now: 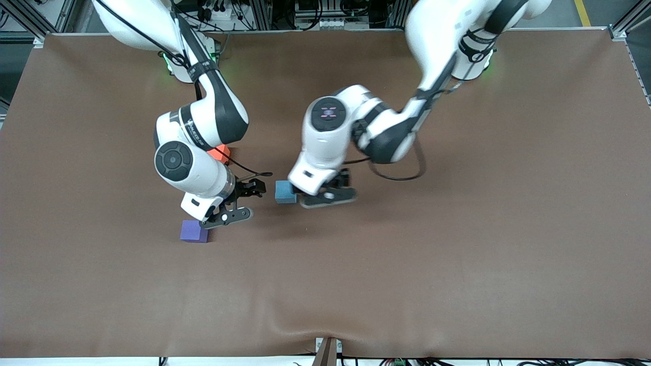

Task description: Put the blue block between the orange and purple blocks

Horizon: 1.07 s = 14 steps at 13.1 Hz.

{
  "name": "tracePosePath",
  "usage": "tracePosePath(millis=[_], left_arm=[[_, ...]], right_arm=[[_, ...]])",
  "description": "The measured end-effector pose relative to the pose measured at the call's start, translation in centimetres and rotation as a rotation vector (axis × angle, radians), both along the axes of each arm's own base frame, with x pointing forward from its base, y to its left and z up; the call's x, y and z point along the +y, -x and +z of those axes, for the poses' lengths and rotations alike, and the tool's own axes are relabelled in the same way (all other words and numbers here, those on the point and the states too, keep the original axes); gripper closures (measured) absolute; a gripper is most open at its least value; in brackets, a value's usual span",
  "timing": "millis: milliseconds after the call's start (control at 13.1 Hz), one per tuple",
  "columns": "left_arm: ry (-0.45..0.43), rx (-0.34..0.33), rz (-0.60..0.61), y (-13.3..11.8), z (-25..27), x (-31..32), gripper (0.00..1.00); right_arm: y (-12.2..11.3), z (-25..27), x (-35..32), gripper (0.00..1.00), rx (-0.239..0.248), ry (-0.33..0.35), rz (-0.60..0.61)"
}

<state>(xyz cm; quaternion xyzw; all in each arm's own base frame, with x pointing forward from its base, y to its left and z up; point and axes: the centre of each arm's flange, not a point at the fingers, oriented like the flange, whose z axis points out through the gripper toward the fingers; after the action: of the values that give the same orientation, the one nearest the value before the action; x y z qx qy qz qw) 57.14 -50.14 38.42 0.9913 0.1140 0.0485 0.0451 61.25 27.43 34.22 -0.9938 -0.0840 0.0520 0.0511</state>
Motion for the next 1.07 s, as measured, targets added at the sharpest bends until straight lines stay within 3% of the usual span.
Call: tracePosePath(millis=[228, 533, 1065], left_arm=[[-0.029, -0.006, 0.064, -2.1, 4.2, 8.5, 0.00], [-0.065, -0.031, 0.051, -3.0, 9.6, 19.3, 0.00], [-0.144, -0.024, -0.037, -2.1, 20.0, 35.9, 0.00]], right_arm=[[0.7, -1.5, 0.3, 0.00, 0.042, 0.029, -0.130], [3.1, -4.4, 4.7, 0.00, 0.075, 0.060, -0.113], [4.2, -11.0, 8.2, 0.00, 0.024, 0.069, -0.076]])
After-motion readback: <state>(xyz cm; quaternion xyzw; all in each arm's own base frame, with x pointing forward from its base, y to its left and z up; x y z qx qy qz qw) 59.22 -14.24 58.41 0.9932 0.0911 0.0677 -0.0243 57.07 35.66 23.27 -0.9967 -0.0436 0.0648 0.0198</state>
